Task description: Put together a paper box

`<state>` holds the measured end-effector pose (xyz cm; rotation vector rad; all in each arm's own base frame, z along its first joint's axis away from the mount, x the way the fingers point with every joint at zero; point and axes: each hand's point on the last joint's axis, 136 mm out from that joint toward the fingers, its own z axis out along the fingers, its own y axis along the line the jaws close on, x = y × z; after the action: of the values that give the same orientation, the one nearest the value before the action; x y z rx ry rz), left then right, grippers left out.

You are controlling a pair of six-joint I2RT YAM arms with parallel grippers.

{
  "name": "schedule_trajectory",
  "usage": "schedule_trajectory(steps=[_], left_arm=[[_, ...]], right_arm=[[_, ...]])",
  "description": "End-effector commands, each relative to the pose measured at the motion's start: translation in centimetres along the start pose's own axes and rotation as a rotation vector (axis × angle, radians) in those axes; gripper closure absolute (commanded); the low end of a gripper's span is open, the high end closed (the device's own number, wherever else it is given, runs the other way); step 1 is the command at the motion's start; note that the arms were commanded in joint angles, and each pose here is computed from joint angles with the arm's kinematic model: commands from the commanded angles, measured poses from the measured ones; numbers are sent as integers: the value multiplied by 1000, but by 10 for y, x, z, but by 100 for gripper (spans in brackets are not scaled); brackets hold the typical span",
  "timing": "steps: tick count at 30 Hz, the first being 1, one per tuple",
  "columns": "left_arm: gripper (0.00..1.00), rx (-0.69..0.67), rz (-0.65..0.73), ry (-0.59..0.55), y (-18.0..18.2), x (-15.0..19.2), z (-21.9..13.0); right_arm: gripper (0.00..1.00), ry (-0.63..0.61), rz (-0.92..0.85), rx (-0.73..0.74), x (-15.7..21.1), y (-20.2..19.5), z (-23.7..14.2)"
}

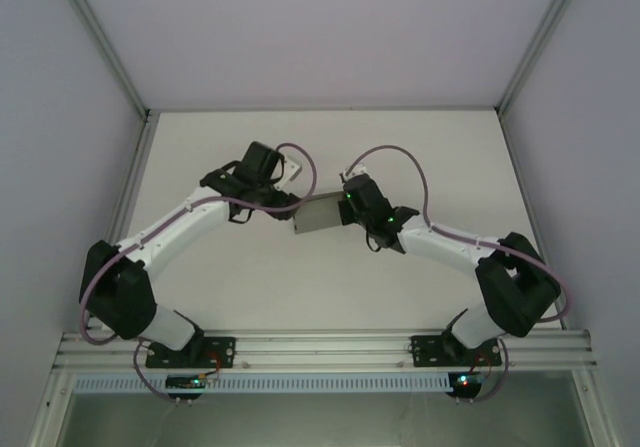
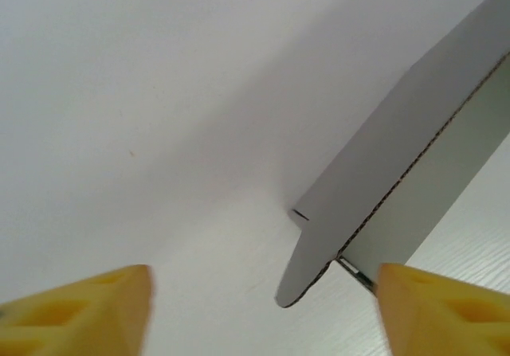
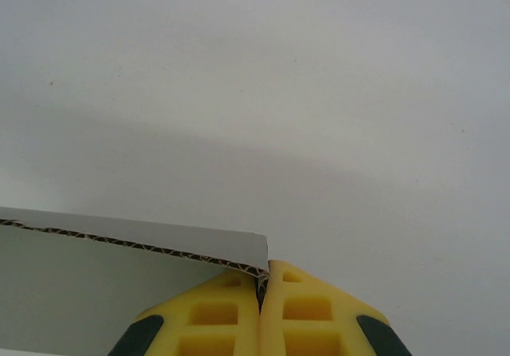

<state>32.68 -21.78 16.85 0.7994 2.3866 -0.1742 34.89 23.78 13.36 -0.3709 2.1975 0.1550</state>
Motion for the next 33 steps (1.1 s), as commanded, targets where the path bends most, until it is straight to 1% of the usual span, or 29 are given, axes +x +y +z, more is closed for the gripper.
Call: schedule_trajectory(steps=[1, 2, 3, 8, 9, 13, 19, 21, 25, 28, 33], left_arm=[[50, 25, -82, 28, -3, 5, 5], [57, 39, -90, 28, -5, 4, 6], [59, 58, -92, 30, -8, 2, 7], [61, 74, -85, 37, -11, 3, 10], [64, 76, -86, 38, -11, 3, 11], [67, 86, -78, 50, -13, 3, 17], [88, 73, -92, 61, -11, 1, 22], [99, 82, -126, 58, -13, -3, 22], [100, 142, -263, 67, -23, -8, 25], [100, 195, -358, 104, -32, -5, 27], [100, 264, -504, 180, -31, 2, 30]], right_arm=[[100, 277, -75, 65, 77, -11, 4], [100, 280, -76, 64, 76, -10, 3], [100, 283, -75, 63, 77, -9, 2], [100, 278, -77, 49, 73, -3, 0], [100, 280, -75, 51, 73, -4, 0], [100, 288, -71, 33, 72, 0, -1], [100, 291, -68, 24, 73, 2, -2], [100, 295, -63, 21, 73, 4, -1], [100, 284, -37, 48, 68, 4, 2], [100, 297, -3, 77, 73, 4, 0], [100, 311, 31, 86, 77, 7, -2]])
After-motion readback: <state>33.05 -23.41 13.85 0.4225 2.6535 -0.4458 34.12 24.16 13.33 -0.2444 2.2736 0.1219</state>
